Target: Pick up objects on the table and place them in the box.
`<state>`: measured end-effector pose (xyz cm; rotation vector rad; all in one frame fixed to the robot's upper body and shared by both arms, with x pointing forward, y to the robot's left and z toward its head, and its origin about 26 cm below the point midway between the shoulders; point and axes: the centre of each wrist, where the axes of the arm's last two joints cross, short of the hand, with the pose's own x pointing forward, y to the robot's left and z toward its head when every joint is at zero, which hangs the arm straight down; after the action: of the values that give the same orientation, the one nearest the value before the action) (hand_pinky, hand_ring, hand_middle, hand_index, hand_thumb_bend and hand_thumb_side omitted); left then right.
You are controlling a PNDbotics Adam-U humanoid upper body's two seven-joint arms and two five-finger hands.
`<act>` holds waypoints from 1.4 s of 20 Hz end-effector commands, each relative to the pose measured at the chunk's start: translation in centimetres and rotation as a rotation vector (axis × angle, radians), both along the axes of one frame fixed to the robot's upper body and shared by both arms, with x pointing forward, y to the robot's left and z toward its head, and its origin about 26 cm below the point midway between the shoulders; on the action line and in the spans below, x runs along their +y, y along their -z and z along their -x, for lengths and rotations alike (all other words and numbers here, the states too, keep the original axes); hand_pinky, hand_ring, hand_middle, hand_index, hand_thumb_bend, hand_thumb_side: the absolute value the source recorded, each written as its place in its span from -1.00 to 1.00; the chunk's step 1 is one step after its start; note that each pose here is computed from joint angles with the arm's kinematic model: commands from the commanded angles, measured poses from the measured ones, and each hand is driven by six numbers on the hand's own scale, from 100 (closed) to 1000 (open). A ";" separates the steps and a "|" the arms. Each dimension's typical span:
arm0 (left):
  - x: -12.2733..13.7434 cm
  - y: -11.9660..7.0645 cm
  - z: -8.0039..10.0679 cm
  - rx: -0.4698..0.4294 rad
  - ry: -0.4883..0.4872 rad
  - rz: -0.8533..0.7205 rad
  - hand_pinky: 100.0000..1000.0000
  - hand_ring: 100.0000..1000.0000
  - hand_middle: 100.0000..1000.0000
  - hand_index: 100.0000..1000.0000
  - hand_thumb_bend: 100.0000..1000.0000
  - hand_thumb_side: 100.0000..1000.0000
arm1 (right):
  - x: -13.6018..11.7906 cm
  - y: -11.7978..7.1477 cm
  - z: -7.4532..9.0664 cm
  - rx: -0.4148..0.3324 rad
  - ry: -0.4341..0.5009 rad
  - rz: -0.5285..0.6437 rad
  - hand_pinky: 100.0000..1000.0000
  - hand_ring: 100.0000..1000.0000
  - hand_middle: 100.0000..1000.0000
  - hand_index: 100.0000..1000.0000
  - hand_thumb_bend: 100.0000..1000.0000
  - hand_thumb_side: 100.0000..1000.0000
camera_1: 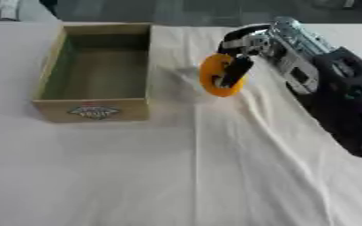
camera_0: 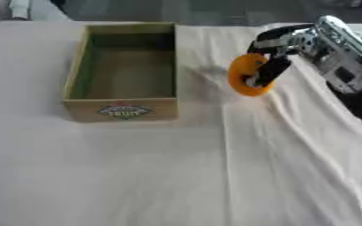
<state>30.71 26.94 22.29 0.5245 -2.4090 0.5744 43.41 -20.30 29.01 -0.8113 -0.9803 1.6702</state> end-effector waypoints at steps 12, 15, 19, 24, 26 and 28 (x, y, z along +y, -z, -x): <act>0.3 -0.8 0.3 -0.026 0.000 -0.022 0.25 0.32 0.23 0.73 -1.00 0.78 | 2.2 -6.2 2.8 -0.232 -0.011 -0.017 0.54 0.66 0.00 0.17 -1.00 -0.40; 0.3 -0.8 0.3 -0.025 0.002 -0.023 0.25 0.32 0.23 0.73 -1.00 0.78 | 3.7 -7.5 3.4 -0.293 -0.046 -0.011 0.55 0.66 -0.03 0.18 -1.00 -0.41; 0.2 -0.8 0.3 -0.024 0.008 -0.025 0.25 0.32 0.23 0.73 -1.00 0.78 | 6.4 -9.1 3.9 -0.370 -0.099 -0.001 0.56 0.66 -0.03 0.18 -1.00 -0.43; 0.0 -0.8 0.3 -0.025 0.018 -0.027 0.25 0.32 0.23 0.73 -1.00 0.78 | 9.5 -10.1 3.6 -0.437 -0.141 0.015 0.58 0.68 -0.01 0.20 -1.00 -0.45; -0.1 -0.9 0.2 -0.027 0.023 -0.028 0.25 0.32 0.23 0.73 -1.00 0.78 | 10.6 -10.1 3.3 -0.451 -0.148 0.016 0.59 0.68 -0.01 0.20 -1.00 -0.46; -0.2 -1.0 0.2 -0.029 0.030 -0.028 0.25 0.32 0.23 0.73 -1.00 0.78 | 11.4 -10.1 2.9 -0.467 -0.151 0.011 0.60 0.68 -0.01 0.21 -1.00 -0.47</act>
<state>30.75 26.70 22.37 0.5012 -2.4136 0.5602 40.71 -9.24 37.80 -1.1578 -1.3490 1.6761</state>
